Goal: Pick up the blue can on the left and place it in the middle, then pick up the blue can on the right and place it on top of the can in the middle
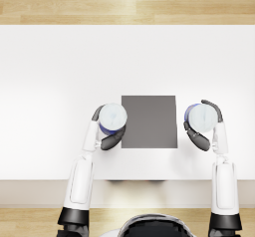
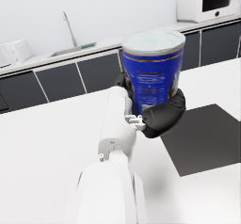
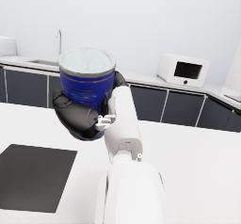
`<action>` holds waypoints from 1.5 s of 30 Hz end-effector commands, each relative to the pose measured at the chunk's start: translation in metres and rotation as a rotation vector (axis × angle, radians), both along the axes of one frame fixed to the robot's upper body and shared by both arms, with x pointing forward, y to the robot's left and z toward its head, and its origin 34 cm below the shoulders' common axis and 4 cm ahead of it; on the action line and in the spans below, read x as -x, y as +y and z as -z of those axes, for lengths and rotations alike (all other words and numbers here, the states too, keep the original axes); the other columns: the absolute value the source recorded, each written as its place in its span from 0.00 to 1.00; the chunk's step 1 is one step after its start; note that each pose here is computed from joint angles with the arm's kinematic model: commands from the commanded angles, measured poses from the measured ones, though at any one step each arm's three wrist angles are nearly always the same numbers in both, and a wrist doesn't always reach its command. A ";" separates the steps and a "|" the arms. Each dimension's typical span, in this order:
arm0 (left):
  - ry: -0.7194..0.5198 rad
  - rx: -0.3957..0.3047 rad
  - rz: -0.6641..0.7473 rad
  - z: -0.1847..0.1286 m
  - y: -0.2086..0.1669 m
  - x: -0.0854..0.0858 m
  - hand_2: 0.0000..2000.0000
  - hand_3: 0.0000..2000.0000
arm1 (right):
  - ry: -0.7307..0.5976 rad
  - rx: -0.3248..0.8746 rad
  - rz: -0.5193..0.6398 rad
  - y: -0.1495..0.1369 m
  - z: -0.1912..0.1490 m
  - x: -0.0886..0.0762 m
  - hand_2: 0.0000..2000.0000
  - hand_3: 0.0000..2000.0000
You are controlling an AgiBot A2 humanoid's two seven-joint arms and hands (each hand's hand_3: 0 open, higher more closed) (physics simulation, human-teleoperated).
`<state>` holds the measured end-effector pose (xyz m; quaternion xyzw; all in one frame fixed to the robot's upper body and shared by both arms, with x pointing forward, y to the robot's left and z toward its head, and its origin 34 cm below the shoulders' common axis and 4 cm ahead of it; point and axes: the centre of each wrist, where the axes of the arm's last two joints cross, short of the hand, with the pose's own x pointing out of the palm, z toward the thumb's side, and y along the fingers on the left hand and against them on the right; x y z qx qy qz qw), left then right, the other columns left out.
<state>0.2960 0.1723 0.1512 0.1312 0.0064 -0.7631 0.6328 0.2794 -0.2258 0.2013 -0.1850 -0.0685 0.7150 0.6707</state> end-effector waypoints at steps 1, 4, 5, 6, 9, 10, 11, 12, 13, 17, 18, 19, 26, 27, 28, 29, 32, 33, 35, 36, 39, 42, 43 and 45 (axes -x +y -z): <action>0.000 -0.013 0.089 -0.009 -0.034 -0.022 1.00 0.76 | -0.056 -0.003 -0.006 0.002 -0.016 -0.001 1.00 0.76; 0.035 -0.032 0.141 -0.007 -0.057 -0.035 1.00 0.76 | -0.062 -0.003 -0.016 0.004 -0.017 0.001 1.00 0.76; 0.059 -0.043 0.155 -0.003 -0.064 -0.040 1.00 0.76 | -0.067 -0.004 -0.016 0.004 -0.018 0.002 1.00 0.76; 0.089 -0.060 0.175 0.002 -0.073 -0.045 1.00 0.76 | -0.078 -0.005 -0.021 0.005 -0.021 0.002 1.00 0.76; 0.107 -0.124 0.225 0.011 -0.087 -0.053 1.00 0.76 | -0.082 0.007 -0.067 0.011 -0.024 0.001 1.00 0.76; 0.082 -0.259 0.290 0.018 -0.088 -0.055 1.00 0.76 | -0.088 0.010 -0.086 0.015 -0.026 0.000 1.00 0.76; 0.082 -0.262 0.291 0.024 -0.087 -0.057 1.00 0.76 | -0.098 0.013 -0.103 0.019 -0.029 0.000 1.00 0.76; 0.099 -0.182 0.249 0.030 -0.087 -0.058 1.00 0.76 | -0.109 0.017 -0.123 0.024 -0.032 0.001 1.00 0.76; 0.105 -0.181 0.237 0.035 -0.086 -0.059 1.00 0.76 | -0.119 0.017 -0.134 0.027 -0.035 0.000 1.00 0.76; 0.091 -0.292 0.268 0.050 -0.082 -0.061 1.00 0.76 | -0.173 0.014 -0.179 0.041 -0.050 -0.001 1.00 0.76; 0.093 -0.214 0.236 0.052 -0.083 -0.061 1.00 0.76 | -0.184 0.013 -0.189 0.044 -0.053 -0.001 1.00 0.76; 0.087 -0.207 0.235 0.054 -0.082 -0.061 1.00 0.76 | -0.192 0.010 -0.200 0.048 -0.056 -0.003 1.00 0.76; -0.079 -0.084 0.197 0.042 -0.068 -0.054 0.00 0.00 | -0.238 -0.002 -0.276 0.077 -0.075 -0.013 1.00 0.76; -0.098 -0.075 0.178 0.039 -0.067 -0.053 0.00 0.00 | -0.236 -0.006 -0.280 0.081 -0.075 -0.014 1.00 0.76; -0.109 -0.062 0.158 0.035 -0.065 -0.051 0.00 0.00 | -0.240 -0.014 -0.276 0.084 -0.077 -0.016 1.00 0.76; -0.114 -0.055 0.147 0.032 -0.064 -0.050 0.00 0.00 | -0.245 -0.019 -0.273 0.085 -0.079 -0.017 1.00 0.76; -0.133 -0.031 0.116 0.025 -0.058 -0.045 0.00 0.00 | -0.261 -0.023 -0.294 0.092 -0.086 -0.019 1.00 0.76; -0.150 -0.019 0.104 0.021 -0.054 -0.040 0.00 0.00 | -0.263 -0.022 -0.309 0.097 -0.089 -0.022 1.00 0.76; -0.166 0.013 0.058 0.009 -0.039 -0.029 0.00 0.00 | -0.264 -0.020 -0.336 0.107 -0.093 -0.026 1.00 0.76; -0.140 0.028 0.019 0.002 -0.026 -0.020 0.00 0.00 | -0.258 -0.017 -0.349 0.112 -0.094 -0.028 1.00 0.76; -0.083 0.067 -0.102 -0.004 0.009 0.002 0.00 0.00 | -0.229 -0.005 -0.387 0.128 -0.093 -0.038 1.00 0.76; -0.002 0.078 -0.171 0.013 0.028 0.023 0.00 0.00 | -0.204 0.100 -0.430 0.137 -0.088 -0.044 1.00 0.76; 0.054 0.070 -0.175 0.028 0.029 0.032 0.00 0.00 | -0.194 0.085 -0.401 0.139 -0.085 -0.045 1.00 0.76; 0.158 0.051 -0.165 0.055 0.027 0.046 0.00 0.00 | -0.164 0.041 -0.304 0.140 -0.080 -0.048 1.00 0.76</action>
